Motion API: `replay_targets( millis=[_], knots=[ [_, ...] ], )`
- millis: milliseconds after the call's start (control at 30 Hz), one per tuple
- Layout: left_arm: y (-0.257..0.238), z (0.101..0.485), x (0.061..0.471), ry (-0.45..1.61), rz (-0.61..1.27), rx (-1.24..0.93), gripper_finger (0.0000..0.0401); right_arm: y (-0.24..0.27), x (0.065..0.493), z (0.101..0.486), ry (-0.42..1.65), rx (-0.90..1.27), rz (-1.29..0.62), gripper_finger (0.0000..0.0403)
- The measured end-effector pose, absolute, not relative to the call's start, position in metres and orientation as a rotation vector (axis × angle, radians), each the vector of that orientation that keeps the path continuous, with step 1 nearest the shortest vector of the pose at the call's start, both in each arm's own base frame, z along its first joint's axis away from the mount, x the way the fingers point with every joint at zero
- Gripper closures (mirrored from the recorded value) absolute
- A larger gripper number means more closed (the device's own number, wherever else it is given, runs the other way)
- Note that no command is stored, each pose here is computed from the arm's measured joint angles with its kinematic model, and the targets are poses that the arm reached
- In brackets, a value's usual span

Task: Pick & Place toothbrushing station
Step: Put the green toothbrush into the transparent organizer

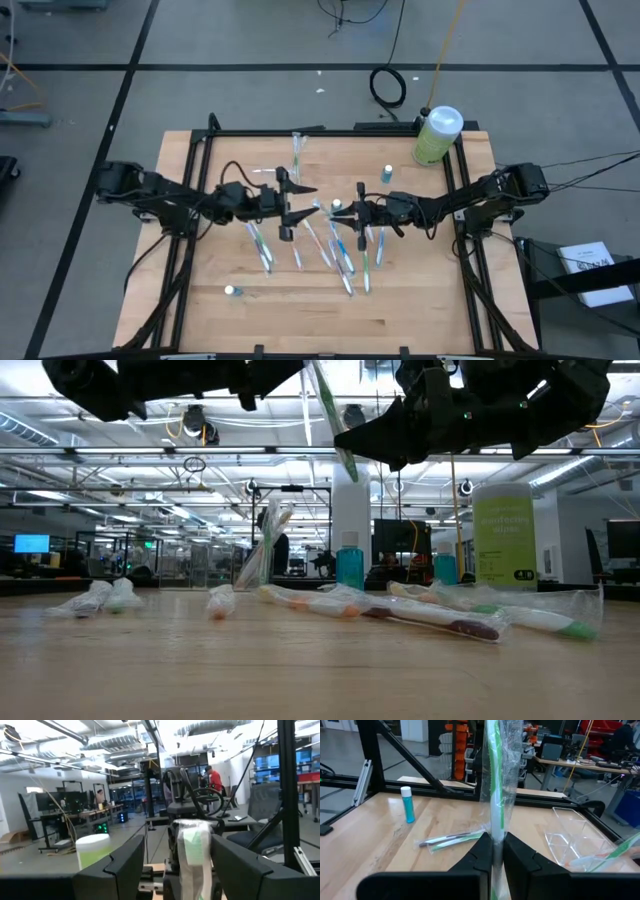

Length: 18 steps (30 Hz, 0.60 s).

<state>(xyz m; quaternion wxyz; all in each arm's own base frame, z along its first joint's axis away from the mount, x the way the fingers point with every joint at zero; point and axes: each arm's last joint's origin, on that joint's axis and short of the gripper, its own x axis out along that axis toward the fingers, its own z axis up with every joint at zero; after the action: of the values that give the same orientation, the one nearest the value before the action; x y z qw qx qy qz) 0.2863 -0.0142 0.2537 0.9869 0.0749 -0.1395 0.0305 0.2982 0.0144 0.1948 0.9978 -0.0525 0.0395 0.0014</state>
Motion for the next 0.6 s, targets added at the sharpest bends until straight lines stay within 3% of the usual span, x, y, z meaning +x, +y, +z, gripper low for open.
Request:
replay_targets(
  millis=[433,600],
  knots=[
    [-0.0153,0.2538,0.2921,-0.285,0.033,0.128,0.0172,0.0143,0.2982,0.1948,0.079,-0.13,0.003,0.0385],
    [-0.0154,0.2538,0.2921,-0.285,0.032,0.128,0.021,0.0141,0.2982,0.1948,0.079,-0.13,0.003,0.0385]
  ],
)
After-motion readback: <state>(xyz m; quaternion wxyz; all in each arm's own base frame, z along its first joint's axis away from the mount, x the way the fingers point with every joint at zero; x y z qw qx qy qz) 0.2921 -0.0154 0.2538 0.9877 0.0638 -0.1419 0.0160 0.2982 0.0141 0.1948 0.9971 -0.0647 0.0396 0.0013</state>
